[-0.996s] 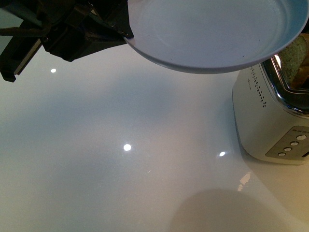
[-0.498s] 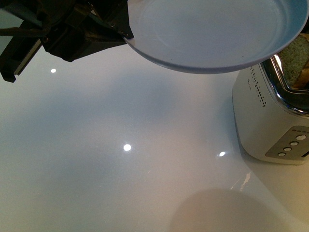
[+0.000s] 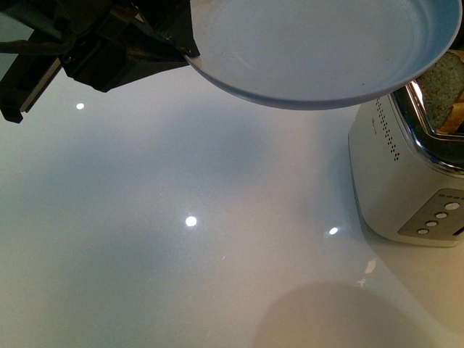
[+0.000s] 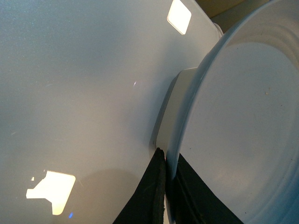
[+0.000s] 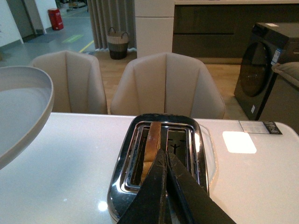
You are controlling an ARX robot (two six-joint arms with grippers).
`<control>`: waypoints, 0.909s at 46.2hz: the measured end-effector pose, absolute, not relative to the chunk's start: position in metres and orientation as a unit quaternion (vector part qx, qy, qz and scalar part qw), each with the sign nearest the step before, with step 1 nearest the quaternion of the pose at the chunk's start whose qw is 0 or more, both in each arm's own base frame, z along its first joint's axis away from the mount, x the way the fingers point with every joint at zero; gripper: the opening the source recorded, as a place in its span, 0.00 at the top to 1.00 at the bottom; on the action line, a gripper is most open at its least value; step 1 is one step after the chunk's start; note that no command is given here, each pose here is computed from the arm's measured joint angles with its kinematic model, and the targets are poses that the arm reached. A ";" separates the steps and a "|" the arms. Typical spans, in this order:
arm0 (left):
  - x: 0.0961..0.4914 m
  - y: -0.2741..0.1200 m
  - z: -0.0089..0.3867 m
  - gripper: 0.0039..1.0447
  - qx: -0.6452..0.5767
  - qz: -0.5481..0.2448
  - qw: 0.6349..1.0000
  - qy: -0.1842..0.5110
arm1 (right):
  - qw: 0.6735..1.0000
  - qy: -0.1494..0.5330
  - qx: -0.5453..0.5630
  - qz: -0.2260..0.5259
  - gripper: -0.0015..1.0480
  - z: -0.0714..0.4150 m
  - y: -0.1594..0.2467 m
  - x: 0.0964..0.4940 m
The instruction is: Left arm holds plate, right arm toasts bread
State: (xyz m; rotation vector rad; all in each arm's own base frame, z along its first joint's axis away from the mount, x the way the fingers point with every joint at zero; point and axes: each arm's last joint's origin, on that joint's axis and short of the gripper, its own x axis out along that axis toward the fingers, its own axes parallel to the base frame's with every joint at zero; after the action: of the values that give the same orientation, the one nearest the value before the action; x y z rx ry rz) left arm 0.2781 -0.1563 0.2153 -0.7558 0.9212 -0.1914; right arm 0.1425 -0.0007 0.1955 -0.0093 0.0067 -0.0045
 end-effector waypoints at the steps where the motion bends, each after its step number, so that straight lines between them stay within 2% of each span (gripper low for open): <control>1: 0.278 -0.156 0.215 0.97 -0.355 -0.090 0.823 0.433 | 1.000 0.003 -0.005 -0.002 0.98 0.194 -0.001 0.141; 42: 0.278 -0.156 0.215 0.97 -0.355 -0.090 0.823 0.433 | 1.000 -0.011 -0.004 -0.002 0.98 0.174 0.000 0.112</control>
State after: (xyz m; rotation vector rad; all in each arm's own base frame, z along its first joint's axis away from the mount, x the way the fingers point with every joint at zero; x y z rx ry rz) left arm 0.2781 -0.1564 0.2154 -0.7559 0.9212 -0.1922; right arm 0.1116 -0.0004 0.1736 -0.0075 -0.0219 -0.0039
